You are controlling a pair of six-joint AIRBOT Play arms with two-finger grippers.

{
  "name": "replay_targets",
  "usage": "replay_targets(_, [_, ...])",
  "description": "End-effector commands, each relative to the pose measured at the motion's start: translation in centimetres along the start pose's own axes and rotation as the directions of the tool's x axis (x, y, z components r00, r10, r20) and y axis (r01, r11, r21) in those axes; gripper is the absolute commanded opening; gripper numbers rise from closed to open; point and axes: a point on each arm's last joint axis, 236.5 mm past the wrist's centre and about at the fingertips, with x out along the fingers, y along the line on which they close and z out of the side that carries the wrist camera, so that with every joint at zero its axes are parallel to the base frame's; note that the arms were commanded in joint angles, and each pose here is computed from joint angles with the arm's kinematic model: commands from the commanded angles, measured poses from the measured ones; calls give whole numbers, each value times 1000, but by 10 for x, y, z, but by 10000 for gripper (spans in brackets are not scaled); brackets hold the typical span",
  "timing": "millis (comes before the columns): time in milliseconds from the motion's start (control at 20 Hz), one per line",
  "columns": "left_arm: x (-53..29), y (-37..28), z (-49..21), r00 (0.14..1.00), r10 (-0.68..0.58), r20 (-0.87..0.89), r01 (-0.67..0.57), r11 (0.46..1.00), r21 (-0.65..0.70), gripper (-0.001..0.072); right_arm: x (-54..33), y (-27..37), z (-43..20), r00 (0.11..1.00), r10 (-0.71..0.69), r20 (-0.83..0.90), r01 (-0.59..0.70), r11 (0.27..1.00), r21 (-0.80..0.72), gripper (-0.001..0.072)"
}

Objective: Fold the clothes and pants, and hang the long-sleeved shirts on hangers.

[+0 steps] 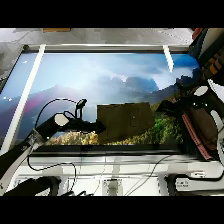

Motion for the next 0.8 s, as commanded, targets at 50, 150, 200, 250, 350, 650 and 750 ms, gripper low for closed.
replay_targets(50, [0, 0, 1, 1000, 0, 2, 0, 1000, 1, 701, 36, 18, 6, 963, 251, -94, -251, 968, 13, 632])
replay_targets(150, [0, 0, 1, 1000, 0, 2, 0, 1000, 1, 701, 56, 18, 16, 966, 250, -70, -251, 968, -3, 633])
replay_targets(200, [0, 0, 1, 1000, 0, 2, 0, 1000, 1, 701, 63, 15, 23, 972, 231, -45, -231, 973, -6, 633])
replay_targets(250, [0, 0, 1, 1000, 0, 2, 0, 1000, 1, 701, 68, 12, 29, 976, 215, -22, -215, 977, -7, 633])
replay_targets(350, [0, 0, 1, 1000, 0, 1, 0, 1000, 1, 701, 77, 5, 32, 980, 196, -17, -196, 980, 34, 633])
replay_targets(650, [0, 0, 1, 1000, 0, 3, 0, 1000, 1, 701, 102, 31, -30, 913, 279, -297, -291, 957, 5, 631])
replay_targets(750, [0, 0, 1, 1000, 1, 4, -1, 1000, 1, 701, 109, 59, -38, 894, 307, -328, -351, 932, -86, 629])
